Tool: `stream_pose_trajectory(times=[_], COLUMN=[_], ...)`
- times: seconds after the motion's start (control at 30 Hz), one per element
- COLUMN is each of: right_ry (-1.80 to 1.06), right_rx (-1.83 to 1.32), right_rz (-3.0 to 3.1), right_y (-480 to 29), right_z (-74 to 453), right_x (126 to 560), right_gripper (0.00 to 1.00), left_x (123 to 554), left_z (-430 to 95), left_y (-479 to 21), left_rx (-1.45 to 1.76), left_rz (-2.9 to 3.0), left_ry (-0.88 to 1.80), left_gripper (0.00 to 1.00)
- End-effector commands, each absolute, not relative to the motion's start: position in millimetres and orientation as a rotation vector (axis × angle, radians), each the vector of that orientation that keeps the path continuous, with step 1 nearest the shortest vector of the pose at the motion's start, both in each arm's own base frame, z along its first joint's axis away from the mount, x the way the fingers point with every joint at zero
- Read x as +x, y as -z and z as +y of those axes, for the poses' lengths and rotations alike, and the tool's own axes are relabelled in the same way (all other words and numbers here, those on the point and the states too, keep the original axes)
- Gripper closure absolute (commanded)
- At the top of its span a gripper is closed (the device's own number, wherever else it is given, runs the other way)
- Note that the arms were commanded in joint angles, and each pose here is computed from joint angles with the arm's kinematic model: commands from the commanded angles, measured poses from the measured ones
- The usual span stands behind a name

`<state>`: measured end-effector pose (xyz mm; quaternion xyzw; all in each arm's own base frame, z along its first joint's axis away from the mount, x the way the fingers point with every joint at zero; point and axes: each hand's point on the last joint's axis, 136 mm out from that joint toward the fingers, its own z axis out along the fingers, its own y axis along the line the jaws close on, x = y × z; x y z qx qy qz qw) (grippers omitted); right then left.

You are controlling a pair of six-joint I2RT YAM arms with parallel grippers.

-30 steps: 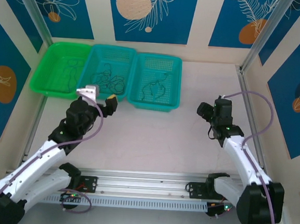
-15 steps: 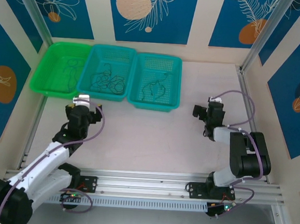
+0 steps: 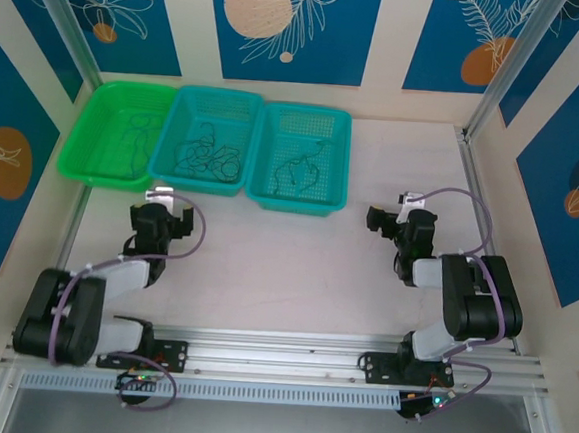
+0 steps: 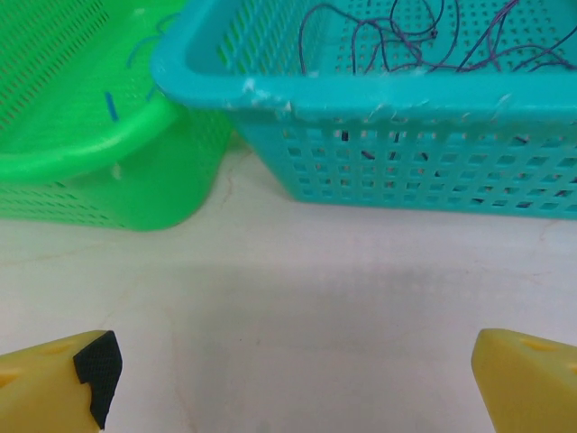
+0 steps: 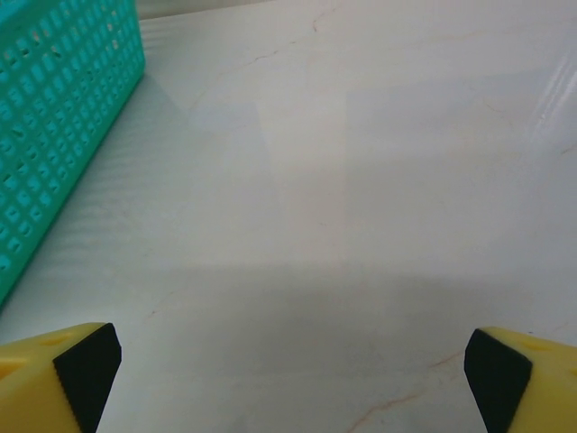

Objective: Untangle the cables

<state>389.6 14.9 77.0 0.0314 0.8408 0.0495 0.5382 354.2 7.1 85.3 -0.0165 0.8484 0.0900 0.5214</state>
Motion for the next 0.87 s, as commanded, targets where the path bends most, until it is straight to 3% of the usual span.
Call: stream_pose_trajectory(times=[0.0,0.27,0.83], right_ry=[-0.120,-0.118,-0.106], right_rx=[0.057,0.054,0.047], right_rz=[1.943,1.942,1.934], right_y=[-93,-94,-94], right_z=[14,15,16], right_x=[396,396,396], right_gripper=[0.01,0.01,0.01], left_x=[389,391,395], left_z=[-6,-24,-27], left_y=[-99,-89,-88], left_rx=[0.007,0.127,0.147], left_rz=[1.920,1.921,1.945], left_ry=[-0.093,0.051,0.054], left_gripper=[0.00,0.00,0.00])
